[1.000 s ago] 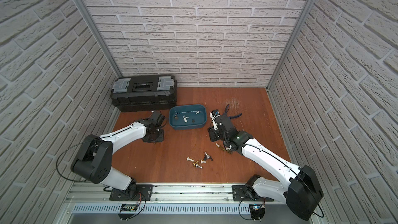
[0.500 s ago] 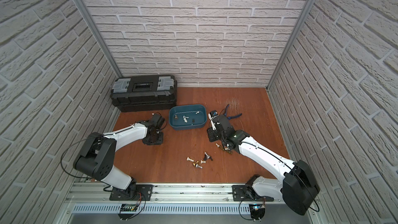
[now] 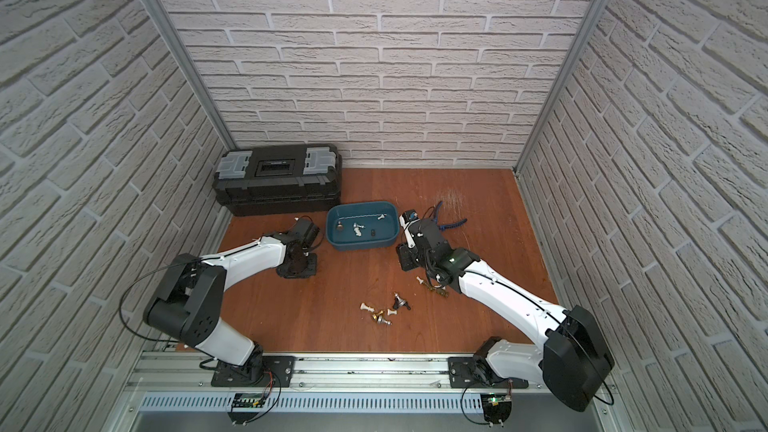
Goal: Put the chess pieces into the storage box
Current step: Pick up the chess piece at the center of the board, then place the chess piece in the storage box.
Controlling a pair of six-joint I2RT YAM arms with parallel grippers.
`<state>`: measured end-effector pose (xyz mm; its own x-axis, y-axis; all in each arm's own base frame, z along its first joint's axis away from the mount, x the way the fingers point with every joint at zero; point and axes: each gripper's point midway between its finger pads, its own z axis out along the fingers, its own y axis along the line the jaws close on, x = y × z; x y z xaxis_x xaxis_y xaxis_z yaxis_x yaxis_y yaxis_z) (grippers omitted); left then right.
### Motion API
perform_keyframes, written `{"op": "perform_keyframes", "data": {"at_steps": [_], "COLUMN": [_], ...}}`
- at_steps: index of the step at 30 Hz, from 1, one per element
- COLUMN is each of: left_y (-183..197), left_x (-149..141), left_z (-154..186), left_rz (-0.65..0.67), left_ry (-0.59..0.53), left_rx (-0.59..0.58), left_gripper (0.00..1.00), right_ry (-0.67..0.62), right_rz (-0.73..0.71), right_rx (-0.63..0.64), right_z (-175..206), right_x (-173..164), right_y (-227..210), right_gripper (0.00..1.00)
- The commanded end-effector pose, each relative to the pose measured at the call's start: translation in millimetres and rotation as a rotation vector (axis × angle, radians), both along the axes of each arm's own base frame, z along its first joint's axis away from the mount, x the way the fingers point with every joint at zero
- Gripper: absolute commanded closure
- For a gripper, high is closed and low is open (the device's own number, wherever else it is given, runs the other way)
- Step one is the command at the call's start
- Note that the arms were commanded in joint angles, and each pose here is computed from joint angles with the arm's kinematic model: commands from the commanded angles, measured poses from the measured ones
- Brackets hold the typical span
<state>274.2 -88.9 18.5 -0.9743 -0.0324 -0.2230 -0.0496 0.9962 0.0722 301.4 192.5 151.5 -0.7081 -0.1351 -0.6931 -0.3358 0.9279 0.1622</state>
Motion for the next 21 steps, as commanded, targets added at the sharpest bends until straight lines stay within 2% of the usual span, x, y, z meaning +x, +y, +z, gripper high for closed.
{"op": "perform_keyframes", "data": {"at_steps": [1, 7, 10, 19, 21], "left_y": [-11.4, -38.5, -55.0, -88.2, -95.3], "left_x": [-1.0, 15.6, 27.4, 95.3, 114.0], "left_z": [1.4, 36.9, 61.6, 144.2, 153.4], "left_rz": [-0.029, -0.100, -0.138, -0.220, -0.230], "left_ry": [0.008, -0.073, -0.130, -0.304, -0.334], "left_rx": [-0.028, -0.050, -0.070, -0.070, -0.056], "left_gripper": [1.00, 1.00, 1.00, 1.00, 1.00], "right_ry": [-0.047, -0.058, -0.092, -0.183, -0.197], "right_rz": [-0.003, -0.013, -0.023, -0.018, -0.013], "right_rx": [0.028, 0.017, 0.015, 0.026, 0.039], "right_z": [15.3, 15.4, 27.2, 57.5, 63.0], "right_x": [6.5, 4.6, 3.2, -6.2, -8.8], "right_y": [2.7, -2.3, -7.9, -18.8, -19.3], "right_gripper": [0.61, 0.61, 0.61, 0.60, 0.60]}}
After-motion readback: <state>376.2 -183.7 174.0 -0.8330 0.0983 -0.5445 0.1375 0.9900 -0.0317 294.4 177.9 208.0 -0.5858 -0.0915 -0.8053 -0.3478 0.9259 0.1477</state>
